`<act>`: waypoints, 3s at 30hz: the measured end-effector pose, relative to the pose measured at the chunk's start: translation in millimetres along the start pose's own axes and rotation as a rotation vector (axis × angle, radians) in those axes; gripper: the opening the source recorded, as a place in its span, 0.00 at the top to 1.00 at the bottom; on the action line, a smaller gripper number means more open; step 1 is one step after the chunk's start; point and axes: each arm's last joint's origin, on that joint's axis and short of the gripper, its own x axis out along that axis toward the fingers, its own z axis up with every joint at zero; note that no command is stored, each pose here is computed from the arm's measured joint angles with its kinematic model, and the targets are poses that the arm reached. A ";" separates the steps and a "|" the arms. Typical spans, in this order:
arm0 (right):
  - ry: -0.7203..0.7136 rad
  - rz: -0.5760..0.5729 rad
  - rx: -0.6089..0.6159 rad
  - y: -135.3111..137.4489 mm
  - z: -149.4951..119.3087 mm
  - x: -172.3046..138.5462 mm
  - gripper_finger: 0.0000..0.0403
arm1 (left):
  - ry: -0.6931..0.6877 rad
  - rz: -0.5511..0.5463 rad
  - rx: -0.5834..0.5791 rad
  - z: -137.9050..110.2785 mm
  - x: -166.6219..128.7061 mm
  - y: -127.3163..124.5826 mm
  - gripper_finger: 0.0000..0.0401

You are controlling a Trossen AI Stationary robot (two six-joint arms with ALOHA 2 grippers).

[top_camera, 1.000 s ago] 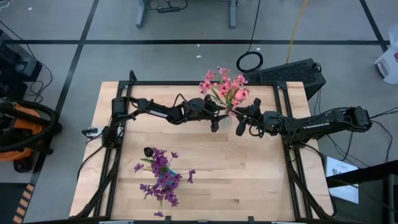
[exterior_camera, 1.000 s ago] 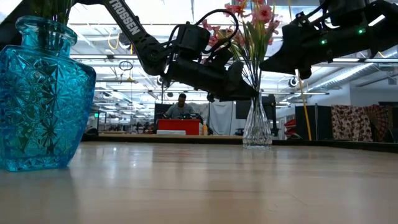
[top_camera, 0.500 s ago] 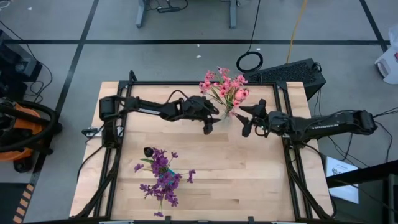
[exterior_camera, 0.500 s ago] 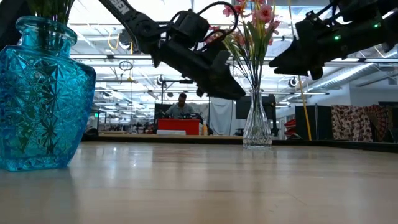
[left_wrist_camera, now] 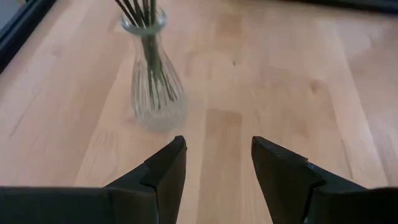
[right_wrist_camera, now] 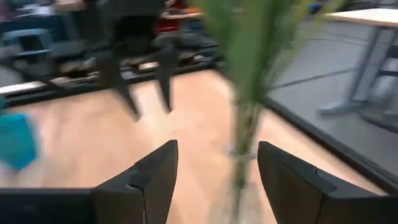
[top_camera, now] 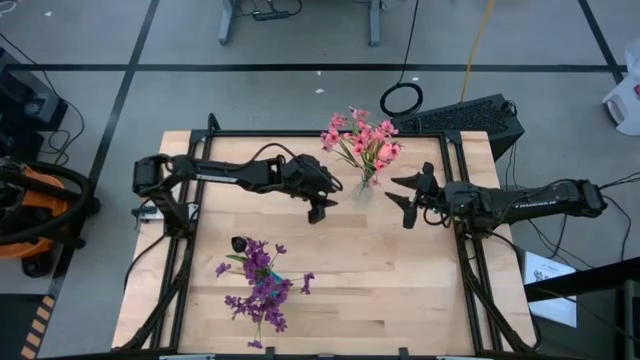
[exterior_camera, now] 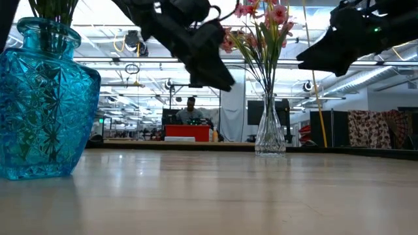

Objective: Sort flowers into vase by color
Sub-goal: Return to Home Position

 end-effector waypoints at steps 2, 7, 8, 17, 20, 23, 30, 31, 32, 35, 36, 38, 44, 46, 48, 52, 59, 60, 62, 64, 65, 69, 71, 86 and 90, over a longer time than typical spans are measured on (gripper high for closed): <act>0.001 0.080 -0.012 2.6 0.8 -3.2 0.47 | 0.030 -0.008 0.017 0.2 -9.8 -5.2 0.54; -0.031 0.364 -0.031 12.7 6.2 -12.1 0.47 | 0.016 -0.056 0.040 -9.6 -35.4 -20.9 0.54; -0.044 0.416 -0.027 15.0 7.8 -13.8 0.47 | 0.013 -0.063 0.040 -13.8 -39.8 -24.0 0.54; -0.133 0.534 -0.066 27.7 14.0 -27.0 0.58 | -0.194 -0.032 0.064 -39.8 -95.1 -52.3 0.54; -0.142 0.522 -0.093 29.1 13.6 -30.7 0.69 | -0.254 0.033 0.098 -49.1 -119.0 -57.2 0.57; -0.133 0.491 -0.134 29.3 11.3 -32.8 0.82 | -0.316 0.063 0.140 -58.5 -140.5 -60.0 0.66; -0.085 0.474 -0.209 28.5 -1.1 -32.7 0.98 | -0.464 0.092 0.215 -94.7 -166.1 -56.4 0.98; -0.077 0.475 -0.213 28.4 -3.9 -32.1 0.97 | -0.481 0.100 0.227 -101.4 -167.9 -55.2 0.98; -0.069 0.476 -0.217 28.1 -7.1 -31.5 0.98 | -0.498 0.107 0.230 -106.2 -169.6 -54.3 0.97; -0.040 0.494 -0.234 27.6 -18.2 -29.9 0.99 | -0.521 0.115 0.224 -118.5 -173.1 -52.0 0.97; -0.038 0.503 -0.234 27.6 -20.9 -29.5 1.00 | -0.521 0.115 0.224 -122.0 -173.5 -51.5 0.97; -0.028 0.521 -0.230 27.3 -27.2 -28.9 0.99 | -0.526 0.114 0.222 -127.6 -173.8 -50.6 0.97; -0.041 0.613 -0.237 26.5 -37.5 -31.0 1.00 | -0.489 0.111 0.212 -152.5 -166.5 -47.3 0.97; -0.023 0.628 -0.215 25.3 -43.5 -31.5 1.00 | -0.491 0.106 0.192 -159.4 -165.2 -46.4 0.97; -0.019 0.629 -0.186 23.9 -49.8 -31.4 1.00 | -0.482 0.099 0.166 -166.6 -163.4 -45.4 0.97; -0.046 0.610 -0.156 21.0 -62.3 -30.3 1.00 | -0.476 0.093 0.143 -179.1 -161.4 -43.7 0.97; -0.056 0.607 -0.134 19.0 -71.4 -30.0 1.00 | -0.498 0.072 0.153 -192.4 -163.2 -42.3 0.97; -0.062 0.608 -0.134 19.0 -70.8 -30.1 1.00 | -0.500 0.071 0.153 -194.7 -163.1 -42.0 0.97; -0.068 0.608 -0.140 18.9 -70.4 -30.4 1.00 | -0.502 0.070 0.153 -199.0 -162.8 -41.4 0.97; -0.073 0.609 -0.141 18.7 -70.0 -30.8 1.00 | -0.510 0.069 0.152 -201.0 -163.4 -41.1 0.97; -0.078 0.610 -0.139 18.6 -69.5 -31.1 1.00 | -0.515 0.065 0.152 -201.6 -163.8 -41.1 0.97; -0.101 0.612 -0.137 17.8 -67.3 -32.6 1.00 | -0.490 0.056 0.158 -206.5 -165.6 -40.6 0.97; -0.111 0.613 -0.137 17.3 -66.5 -33.5 1.00 | -0.487 0.055 0.164 -208.8 -167.8 -40.2 0.97; -0.155 0.586 -0.155 12.9 -63.5 -38.3 1.00 | -0.663 0.021 0.215 -216.2 -190.2 -39.4 0.97; -0.163 0.585 -0.154 12.5 -62.8 -39.0 1.00 | -0.698 0.020 0.206 -221.8 -181.3 -38.9 0.97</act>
